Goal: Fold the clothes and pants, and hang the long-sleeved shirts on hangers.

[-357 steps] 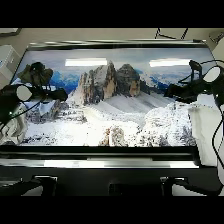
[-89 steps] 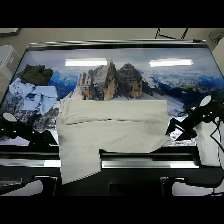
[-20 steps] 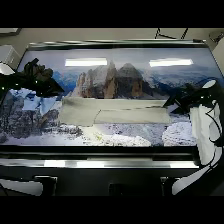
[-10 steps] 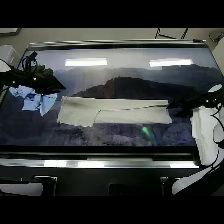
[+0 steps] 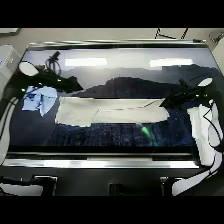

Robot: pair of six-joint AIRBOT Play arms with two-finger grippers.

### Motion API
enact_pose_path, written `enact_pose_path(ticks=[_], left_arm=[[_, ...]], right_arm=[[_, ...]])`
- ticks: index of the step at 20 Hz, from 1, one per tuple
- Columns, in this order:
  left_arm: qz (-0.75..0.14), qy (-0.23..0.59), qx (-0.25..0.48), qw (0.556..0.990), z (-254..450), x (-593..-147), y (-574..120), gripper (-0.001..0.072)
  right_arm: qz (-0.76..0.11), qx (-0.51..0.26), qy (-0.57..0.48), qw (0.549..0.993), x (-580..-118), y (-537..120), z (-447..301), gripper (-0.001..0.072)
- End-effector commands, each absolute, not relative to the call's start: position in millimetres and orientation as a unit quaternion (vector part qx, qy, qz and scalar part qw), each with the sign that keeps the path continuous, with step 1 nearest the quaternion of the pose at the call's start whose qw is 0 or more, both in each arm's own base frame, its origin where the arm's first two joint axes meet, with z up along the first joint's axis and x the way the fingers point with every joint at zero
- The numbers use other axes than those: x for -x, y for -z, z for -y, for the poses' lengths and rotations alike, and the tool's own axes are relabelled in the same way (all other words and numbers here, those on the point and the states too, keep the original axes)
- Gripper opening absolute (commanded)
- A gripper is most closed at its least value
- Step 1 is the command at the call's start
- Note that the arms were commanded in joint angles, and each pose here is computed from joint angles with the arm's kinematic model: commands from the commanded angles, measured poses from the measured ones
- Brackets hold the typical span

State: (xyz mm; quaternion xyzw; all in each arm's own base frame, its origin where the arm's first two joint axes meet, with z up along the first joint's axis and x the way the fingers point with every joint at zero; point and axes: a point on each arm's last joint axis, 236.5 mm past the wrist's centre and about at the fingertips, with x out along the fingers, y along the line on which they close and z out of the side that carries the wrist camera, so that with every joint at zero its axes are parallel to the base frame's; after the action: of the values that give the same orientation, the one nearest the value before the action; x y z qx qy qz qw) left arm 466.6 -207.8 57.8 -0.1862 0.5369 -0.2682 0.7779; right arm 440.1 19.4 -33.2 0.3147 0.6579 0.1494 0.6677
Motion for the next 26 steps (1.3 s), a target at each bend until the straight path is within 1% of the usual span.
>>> enact_pose_path(ticks=[1,2,5,7,8,9,11,13,14,15,16,18,21,23,24,26], left_arm=[[-0.543,0.284,0.172,0.771,284,-456,-6,0.0059],[-0.563,0.288,0.168,0.756,308,-442,15,0.0043],[-0.606,0.309,0.144,0.719,361,-400,60,0.0043],[-0.617,0.278,0.178,0.715,390,-391,82,0.0030],[-0.621,0.260,0.205,0.710,407,-386,92,0.0024],[-0.626,0.251,0.247,0.696,429,-378,96,0.0024],[-0.613,0.258,0.342,0.664,483,-363,88,0.0024],[-0.575,0.254,0.411,0.660,517,-364,71,0.0023],[-0.556,0.244,0.434,0.665,522,-370,66,0.0023],[-0.548,0.239,0.440,0.670,521,-376,64,0.0023],[-0.545,0.244,0.429,0.677,512,-384,65,0.0022],[-0.550,0.267,0.371,0.699,472,-406,63,0.0019],[-0.533,0.250,0.272,0.761,354,-464,31,0.0019],[-0.494,0.199,0.236,0.813,248,-500,-24,0.0019],[-0.471,0.176,0.228,0.834,201,-507,-55,0.0019],[-0.418,0.137,0.225,0.869,124,-503,-124,0.0020]], right_arm=[[-0.615,-0.305,-0.209,0.697,-428,-53,-53,0.0036],[-0.606,-0.294,-0.221,0.706,-419,-77,-63,0.0036],[-0.571,-0.263,-0.254,0.736,-389,-145,-98,0.0036],[-0.546,-0.247,-0.267,0.754,-368,-181,-118,0.0037],[-0.537,-0.244,-0.271,0.761,-360,-194,-127,0.0037],[-0.525,-0.240,-0.277,0.768,-352,-207,-135,0.0037],[-0.506,-0.238,-0.284,0.779,-345,-223,-147,0.0037],[-0.499,-0.247,-0.282,0.781,-346,-228,-152,0.0037],[-0.493,-0.251,-0.279,0.784,-351,-228,-153,0.0037],[-0.485,-0.262,-0.273,0.788,-360,-229,-152,0.0037],[-0.477,-0.275,-0.270,0.790,-370,-229,-153,0.0037],[-0.472,-0.292,-0.295,0.778,-386,-223,-173,0.0037],[-0.468,-0.324,-0.349,0.745,-408,-208,-232,0.0037],[-0.467,-0.355,-0.381,0.714,-421,-192,-283,0.0037],[-0.473,-0.370,-0.386,0.700,-426,-178,-308,0.0037],[-0.503,-0.392,-0.378,0.671,-431,-128,-358,0.0038]])
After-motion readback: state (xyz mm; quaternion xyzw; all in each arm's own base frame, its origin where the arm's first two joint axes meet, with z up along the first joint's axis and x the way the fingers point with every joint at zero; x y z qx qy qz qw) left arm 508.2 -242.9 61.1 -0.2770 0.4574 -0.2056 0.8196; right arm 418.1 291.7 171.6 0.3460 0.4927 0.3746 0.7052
